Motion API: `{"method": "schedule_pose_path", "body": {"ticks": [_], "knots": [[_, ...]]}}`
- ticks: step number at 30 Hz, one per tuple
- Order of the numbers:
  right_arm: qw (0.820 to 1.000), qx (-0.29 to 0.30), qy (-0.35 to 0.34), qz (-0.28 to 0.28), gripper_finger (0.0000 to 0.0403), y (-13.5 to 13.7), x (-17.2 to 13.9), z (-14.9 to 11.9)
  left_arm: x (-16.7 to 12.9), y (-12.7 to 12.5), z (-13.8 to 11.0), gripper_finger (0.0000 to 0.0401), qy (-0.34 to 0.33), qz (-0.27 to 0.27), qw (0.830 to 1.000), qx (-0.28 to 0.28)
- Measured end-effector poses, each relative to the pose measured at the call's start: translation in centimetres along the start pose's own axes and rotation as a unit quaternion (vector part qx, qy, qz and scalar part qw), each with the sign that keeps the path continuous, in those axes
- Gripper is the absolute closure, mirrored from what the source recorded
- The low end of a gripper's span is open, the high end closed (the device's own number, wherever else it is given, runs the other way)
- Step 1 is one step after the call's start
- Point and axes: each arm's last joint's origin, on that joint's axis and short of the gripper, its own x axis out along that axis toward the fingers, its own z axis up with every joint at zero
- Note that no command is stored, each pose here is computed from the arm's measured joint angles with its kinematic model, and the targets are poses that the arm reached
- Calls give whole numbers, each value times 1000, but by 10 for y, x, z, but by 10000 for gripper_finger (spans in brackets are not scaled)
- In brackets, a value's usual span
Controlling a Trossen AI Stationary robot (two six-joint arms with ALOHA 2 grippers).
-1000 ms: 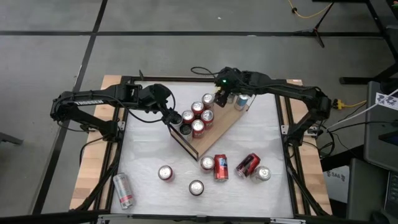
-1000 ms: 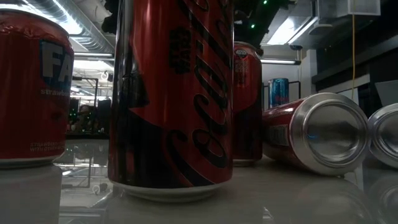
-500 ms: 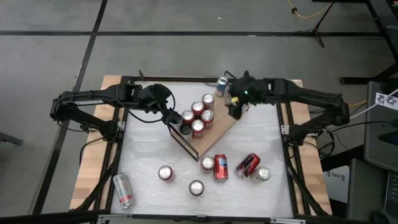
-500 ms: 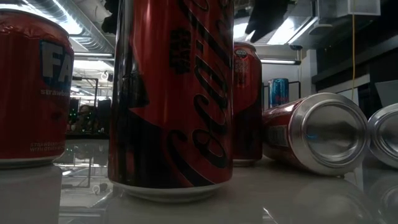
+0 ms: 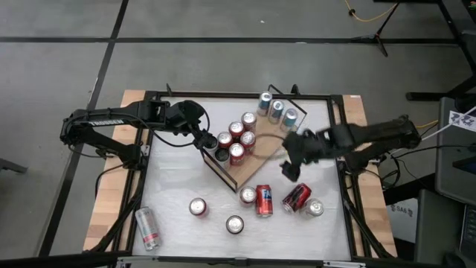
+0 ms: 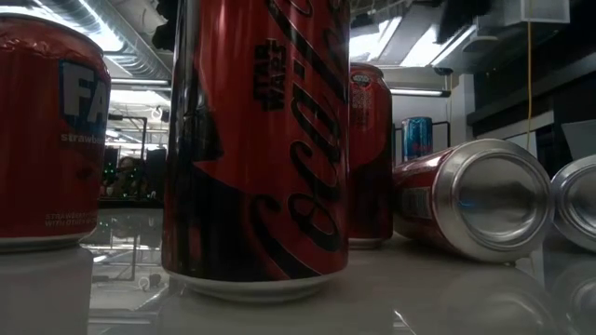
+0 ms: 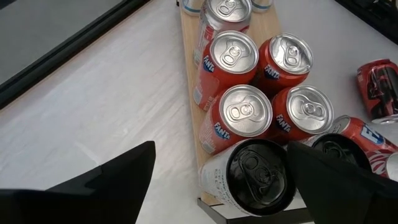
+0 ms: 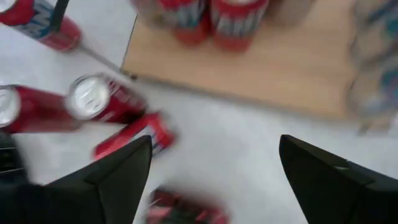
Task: Place canned beverage on shelf
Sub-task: Put the red silver soda can on the shelf
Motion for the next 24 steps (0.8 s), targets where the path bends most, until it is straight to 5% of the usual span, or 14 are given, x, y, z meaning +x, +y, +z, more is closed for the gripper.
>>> {"method": "schedule_pose_path", "body": {"ticks": [7, 15, 24], "knots": [[994, 99, 46, -8, 61, 29, -15, -49, 0, 0, 0, 47, 0, 0, 1000, 0], [995, 67, 67, -2, 61, 48, -34, -98, 0, 0, 0, 47, 0, 0, 1000, 0], [986, 130, 87, -51, 61, 64, -34, -137, 0, 0, 0, 47, 0, 1, 1000, 0]]}}
